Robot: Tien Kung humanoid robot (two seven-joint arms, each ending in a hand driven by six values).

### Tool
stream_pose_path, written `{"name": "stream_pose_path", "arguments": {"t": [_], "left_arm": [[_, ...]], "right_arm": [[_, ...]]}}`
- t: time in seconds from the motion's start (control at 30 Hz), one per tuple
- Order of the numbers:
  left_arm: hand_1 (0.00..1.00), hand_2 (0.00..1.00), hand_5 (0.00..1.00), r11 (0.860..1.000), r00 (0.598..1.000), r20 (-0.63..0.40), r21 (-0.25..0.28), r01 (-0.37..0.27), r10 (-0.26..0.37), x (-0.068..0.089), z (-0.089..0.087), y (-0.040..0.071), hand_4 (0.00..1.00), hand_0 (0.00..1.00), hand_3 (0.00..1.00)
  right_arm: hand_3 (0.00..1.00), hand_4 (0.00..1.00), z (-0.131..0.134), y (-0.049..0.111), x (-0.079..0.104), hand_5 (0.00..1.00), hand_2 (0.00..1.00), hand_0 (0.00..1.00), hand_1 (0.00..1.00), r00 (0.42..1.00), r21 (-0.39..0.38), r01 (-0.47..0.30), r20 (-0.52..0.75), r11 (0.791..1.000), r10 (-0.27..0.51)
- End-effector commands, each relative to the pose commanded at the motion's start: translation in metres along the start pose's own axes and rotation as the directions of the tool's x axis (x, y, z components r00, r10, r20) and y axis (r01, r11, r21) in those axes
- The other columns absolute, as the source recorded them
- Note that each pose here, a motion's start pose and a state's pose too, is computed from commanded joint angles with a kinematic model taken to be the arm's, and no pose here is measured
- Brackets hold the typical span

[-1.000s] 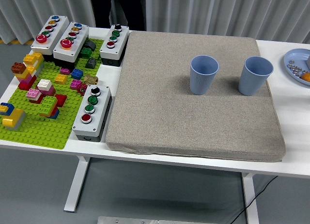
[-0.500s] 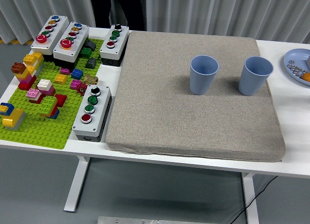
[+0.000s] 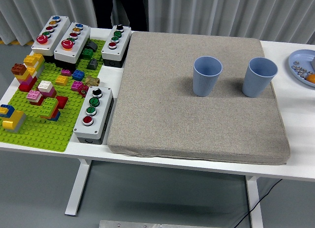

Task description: Pick cup pour cup place

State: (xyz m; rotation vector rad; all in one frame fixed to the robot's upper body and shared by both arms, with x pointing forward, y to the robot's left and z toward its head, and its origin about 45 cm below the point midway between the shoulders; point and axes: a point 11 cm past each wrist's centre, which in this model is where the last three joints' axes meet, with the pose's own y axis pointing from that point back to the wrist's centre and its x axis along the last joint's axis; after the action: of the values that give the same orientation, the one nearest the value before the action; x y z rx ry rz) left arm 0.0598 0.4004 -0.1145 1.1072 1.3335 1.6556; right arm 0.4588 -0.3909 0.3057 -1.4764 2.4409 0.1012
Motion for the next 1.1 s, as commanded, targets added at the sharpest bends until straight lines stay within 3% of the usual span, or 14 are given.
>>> {"name": "stream_pose_path", "arguments": {"t": [1.1], "left_arm": [[0.823,0.857,0.942,1.0,1.0,-0.018,0.002,-0.001,0.001,0.0004,-0.0031,-0.0005,0.51,0.699,0.774]], "right_arm": [[0.833,0.815,0.0001,0.0014,-0.0032,0.987,0.837,0.887,0.789,1.0,0.005,0.008,-0.01,1.0,-0.008]]}}
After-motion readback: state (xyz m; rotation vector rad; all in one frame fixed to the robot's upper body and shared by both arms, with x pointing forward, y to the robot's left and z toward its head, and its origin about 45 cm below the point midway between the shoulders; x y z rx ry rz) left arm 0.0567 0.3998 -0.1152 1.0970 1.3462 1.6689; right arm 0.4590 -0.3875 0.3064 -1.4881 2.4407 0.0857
